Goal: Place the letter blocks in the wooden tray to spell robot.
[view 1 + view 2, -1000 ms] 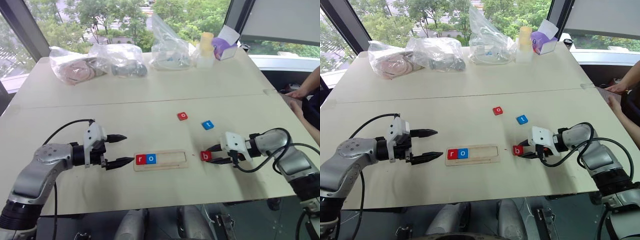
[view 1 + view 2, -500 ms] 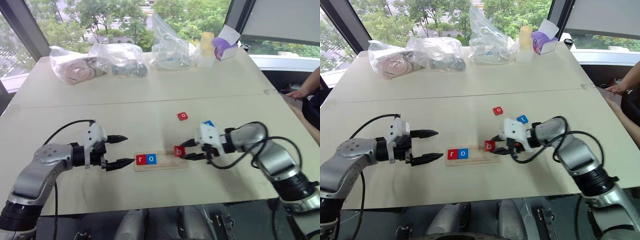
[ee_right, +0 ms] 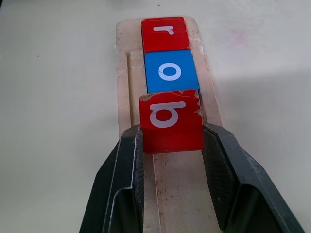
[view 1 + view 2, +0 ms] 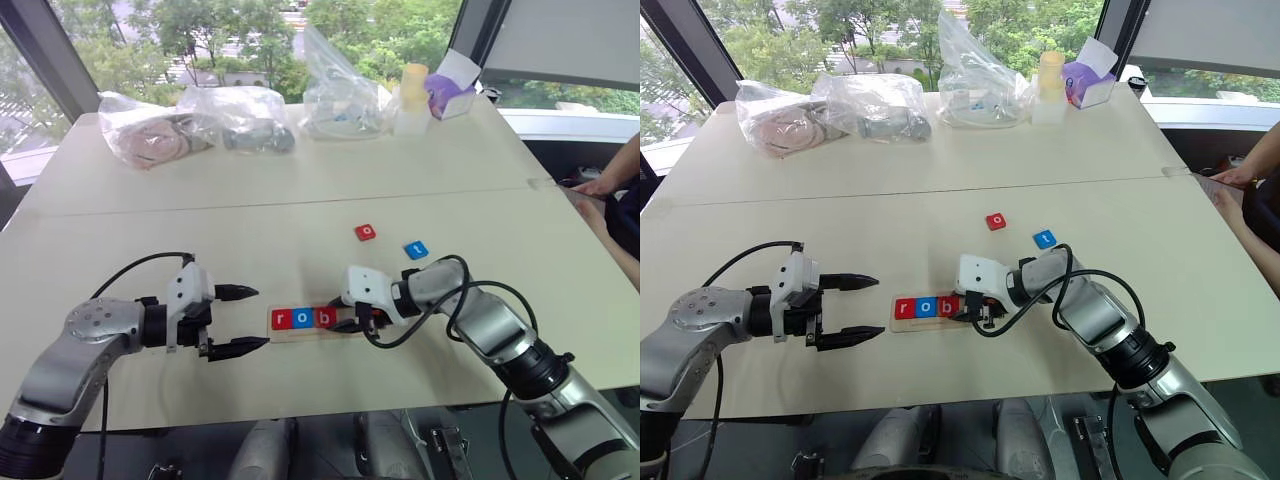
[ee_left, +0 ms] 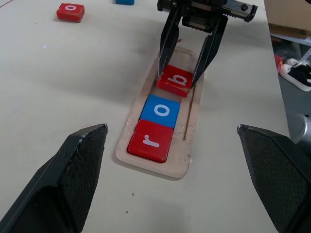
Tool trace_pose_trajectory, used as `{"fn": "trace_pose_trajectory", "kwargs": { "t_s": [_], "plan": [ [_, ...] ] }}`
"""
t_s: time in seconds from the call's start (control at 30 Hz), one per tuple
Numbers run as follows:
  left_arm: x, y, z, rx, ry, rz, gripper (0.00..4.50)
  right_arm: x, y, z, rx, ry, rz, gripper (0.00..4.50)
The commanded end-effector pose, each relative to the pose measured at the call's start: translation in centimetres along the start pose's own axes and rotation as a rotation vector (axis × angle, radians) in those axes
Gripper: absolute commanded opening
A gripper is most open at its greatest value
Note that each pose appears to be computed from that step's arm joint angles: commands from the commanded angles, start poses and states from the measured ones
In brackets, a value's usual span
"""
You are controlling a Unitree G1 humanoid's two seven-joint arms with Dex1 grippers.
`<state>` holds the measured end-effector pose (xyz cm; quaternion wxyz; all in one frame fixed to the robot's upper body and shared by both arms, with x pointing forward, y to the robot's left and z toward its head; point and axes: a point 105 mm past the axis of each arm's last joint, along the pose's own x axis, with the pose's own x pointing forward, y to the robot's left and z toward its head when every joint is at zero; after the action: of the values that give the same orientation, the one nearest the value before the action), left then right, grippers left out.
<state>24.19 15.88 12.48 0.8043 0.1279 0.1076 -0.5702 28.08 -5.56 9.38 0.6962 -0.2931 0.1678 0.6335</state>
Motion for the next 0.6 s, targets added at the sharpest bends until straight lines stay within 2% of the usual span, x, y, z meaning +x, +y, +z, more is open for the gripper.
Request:
{"fn": "trace_pose_trajectory", "kwargs": {
  "t_s": [0.03,0.13,0.33,0.37,0.53,0.6],
  "plan": [
    [-0.27,-0.25,1.15,0.053,-0.020,-0.005,4.50,-0.07,-0.60,1.07,-0.045,-0.014,-0.020,1.12],
    [-0.22,-0.33,1.25,0.055,-0.022,-0.009,4.50,-0.06,-0.68,1.15,-0.046,-0.013,-0.018,1.12],
    [-0.23,-0.36,1.50,0.056,-0.027,-0.012,4.50,0.02,-0.77,1.13,-0.053,-0.002,-0.007,4.14],
    [-0.22,-0.33,1.52,0.057,-0.027,-0.011,4.50,0.02,-0.72,1.10,-0.056,0.001,-0.002,4.47],
    [-0.21,-0.24,1.55,0.059,-0.027,-0.004,4.50,-0.06,-0.57,1.31,-0.060,-0.006,0.008,4.47],
    [-0.20,-0.21,1.55,0.058,-0.028,-0.001,4.50,-0.33,-1.40,1.82,-0.053,-0.031,-0.029,4.47]
  ]
}}
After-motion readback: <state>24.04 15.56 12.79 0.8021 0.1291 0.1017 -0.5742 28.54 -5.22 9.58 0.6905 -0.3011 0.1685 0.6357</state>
